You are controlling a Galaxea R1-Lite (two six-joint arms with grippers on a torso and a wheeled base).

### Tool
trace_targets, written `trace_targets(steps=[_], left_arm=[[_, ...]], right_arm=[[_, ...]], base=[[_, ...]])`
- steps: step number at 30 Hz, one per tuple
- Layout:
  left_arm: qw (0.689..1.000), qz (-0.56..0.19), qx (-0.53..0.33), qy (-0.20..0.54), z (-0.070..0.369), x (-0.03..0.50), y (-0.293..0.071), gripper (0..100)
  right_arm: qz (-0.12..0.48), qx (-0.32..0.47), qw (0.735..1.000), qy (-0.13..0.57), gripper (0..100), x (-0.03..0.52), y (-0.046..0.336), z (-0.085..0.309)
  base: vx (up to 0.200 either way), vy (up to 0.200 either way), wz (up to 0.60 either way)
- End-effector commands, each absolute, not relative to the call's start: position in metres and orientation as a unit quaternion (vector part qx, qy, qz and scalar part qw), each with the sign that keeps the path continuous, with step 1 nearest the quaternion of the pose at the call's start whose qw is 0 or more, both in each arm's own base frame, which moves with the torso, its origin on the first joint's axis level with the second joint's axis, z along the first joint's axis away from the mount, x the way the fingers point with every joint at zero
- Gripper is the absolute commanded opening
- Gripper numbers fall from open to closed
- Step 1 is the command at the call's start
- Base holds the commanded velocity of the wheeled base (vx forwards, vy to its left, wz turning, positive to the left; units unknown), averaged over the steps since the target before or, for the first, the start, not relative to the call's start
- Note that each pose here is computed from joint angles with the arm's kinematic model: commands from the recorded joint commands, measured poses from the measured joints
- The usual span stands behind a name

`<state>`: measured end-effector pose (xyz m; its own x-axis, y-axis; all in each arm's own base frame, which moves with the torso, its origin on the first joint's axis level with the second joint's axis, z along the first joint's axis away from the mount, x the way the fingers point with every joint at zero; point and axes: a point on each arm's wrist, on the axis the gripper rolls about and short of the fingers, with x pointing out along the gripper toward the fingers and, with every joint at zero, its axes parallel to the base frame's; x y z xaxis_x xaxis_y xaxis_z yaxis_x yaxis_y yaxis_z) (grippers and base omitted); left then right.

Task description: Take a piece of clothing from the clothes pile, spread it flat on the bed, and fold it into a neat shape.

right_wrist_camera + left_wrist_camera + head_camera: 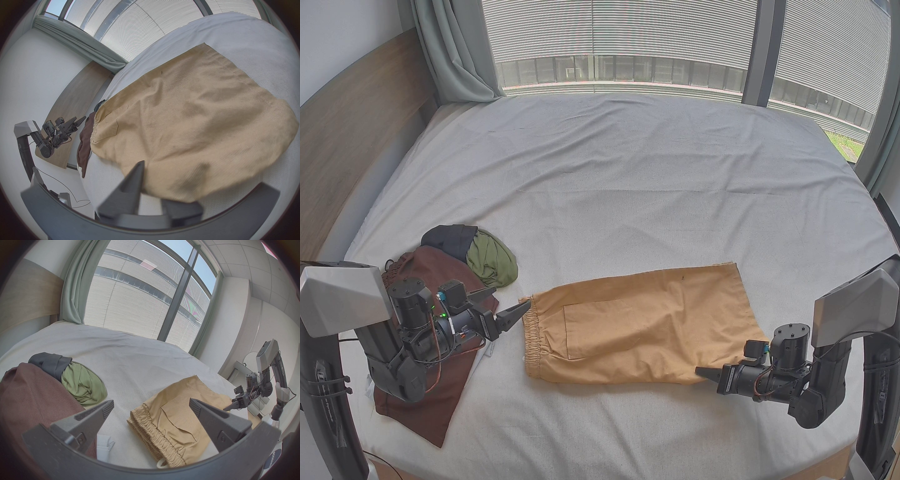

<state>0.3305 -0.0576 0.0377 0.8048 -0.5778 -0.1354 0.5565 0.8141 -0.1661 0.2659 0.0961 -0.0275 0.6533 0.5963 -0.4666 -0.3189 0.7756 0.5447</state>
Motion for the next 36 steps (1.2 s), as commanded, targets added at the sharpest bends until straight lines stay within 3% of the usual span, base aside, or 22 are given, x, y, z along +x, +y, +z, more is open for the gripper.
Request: trace_targets(steps=[1,11,18,28,36], left_arm=[[0.947,-0.299,-0.064,0.096,0.035,0.330,-0.057,100],[0.945,-0.308,-0.066,0.091,0.036,0.333,-0.059,100],[0.929,-0.354,-0.067,0.085,0.040,0.334,-0.060,100],[0.917,-0.383,-0.069,0.085,0.041,0.333,-0.059,100],[0.900,-0.422,-0.068,0.089,0.038,0.331,-0.060,100]], right_arm=[[0.260,0.212,0.883,0.329,100,0.265,0.096,-0.029],[0.269,0.184,0.876,0.355,100,0.245,0.093,-0.029],[0.309,0.177,0.862,0.361,100,0.229,0.101,-0.018],[0.362,0.178,0.851,0.337,100,0.212,0.105,0.009],[0.372,0.183,0.857,0.305,100,0.219,0.106,0.022]], base=[[0.000,0.000,0.00],[0.000,0.000,0.00],[0.000,0.000,0.00],[0.000,0.000,0.00],[0.000,0.000,0.00]])
